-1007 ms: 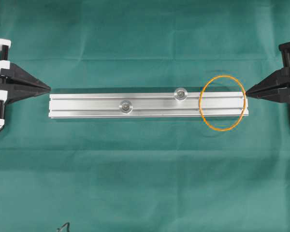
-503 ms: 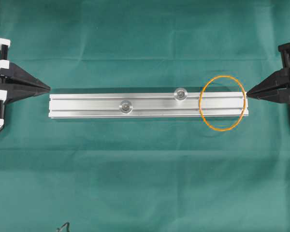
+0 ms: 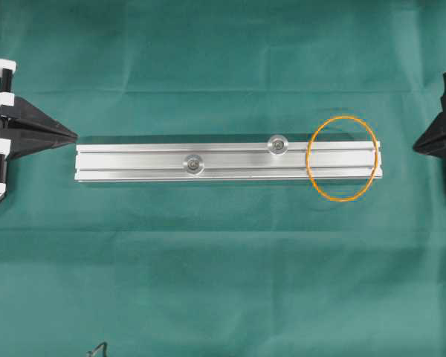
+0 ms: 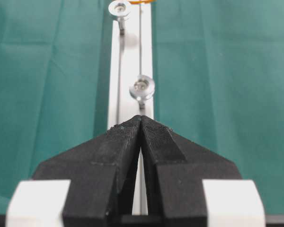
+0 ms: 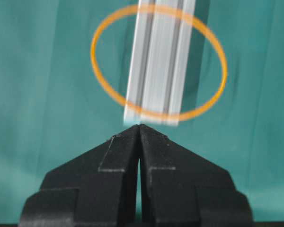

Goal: Hook the rubber onto the shaft.
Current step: 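Move the open right gripper over the orange band at the rail's right end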

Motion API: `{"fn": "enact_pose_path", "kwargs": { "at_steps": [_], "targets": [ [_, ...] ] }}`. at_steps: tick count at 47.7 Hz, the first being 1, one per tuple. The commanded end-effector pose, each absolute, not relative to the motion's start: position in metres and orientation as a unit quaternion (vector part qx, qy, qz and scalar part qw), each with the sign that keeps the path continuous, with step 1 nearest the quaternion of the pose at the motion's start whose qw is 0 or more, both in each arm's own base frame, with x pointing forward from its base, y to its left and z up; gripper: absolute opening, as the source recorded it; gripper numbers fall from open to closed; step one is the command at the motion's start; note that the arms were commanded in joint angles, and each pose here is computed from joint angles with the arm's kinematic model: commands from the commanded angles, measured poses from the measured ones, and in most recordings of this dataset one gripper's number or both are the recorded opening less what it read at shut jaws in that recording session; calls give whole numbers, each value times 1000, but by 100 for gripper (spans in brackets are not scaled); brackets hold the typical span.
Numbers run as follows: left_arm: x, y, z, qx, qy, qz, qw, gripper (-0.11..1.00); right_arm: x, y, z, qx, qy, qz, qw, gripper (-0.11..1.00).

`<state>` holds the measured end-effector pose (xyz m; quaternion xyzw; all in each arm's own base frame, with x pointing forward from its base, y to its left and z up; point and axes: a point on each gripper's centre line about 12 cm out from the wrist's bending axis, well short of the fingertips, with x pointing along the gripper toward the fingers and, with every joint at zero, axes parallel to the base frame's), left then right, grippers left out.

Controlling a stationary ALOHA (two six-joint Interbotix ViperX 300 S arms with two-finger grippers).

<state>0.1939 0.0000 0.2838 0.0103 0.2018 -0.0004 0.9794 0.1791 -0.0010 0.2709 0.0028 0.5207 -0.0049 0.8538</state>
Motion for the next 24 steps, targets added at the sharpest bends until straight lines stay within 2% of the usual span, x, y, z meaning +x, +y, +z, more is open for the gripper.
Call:
{"fn": "enact_pose_path", "kwargs": {
  "at_steps": [1, 24],
  "targets": [
    [197, -1, 296, 12, 187, -4, 982, 0, 179, -1, 280, 6, 532, -6, 847, 3],
    [197, -2, 296, 12, 187, -4, 982, 0, 171, -7, 274, -15, 579, -21, 815, 3]
  ]
}}
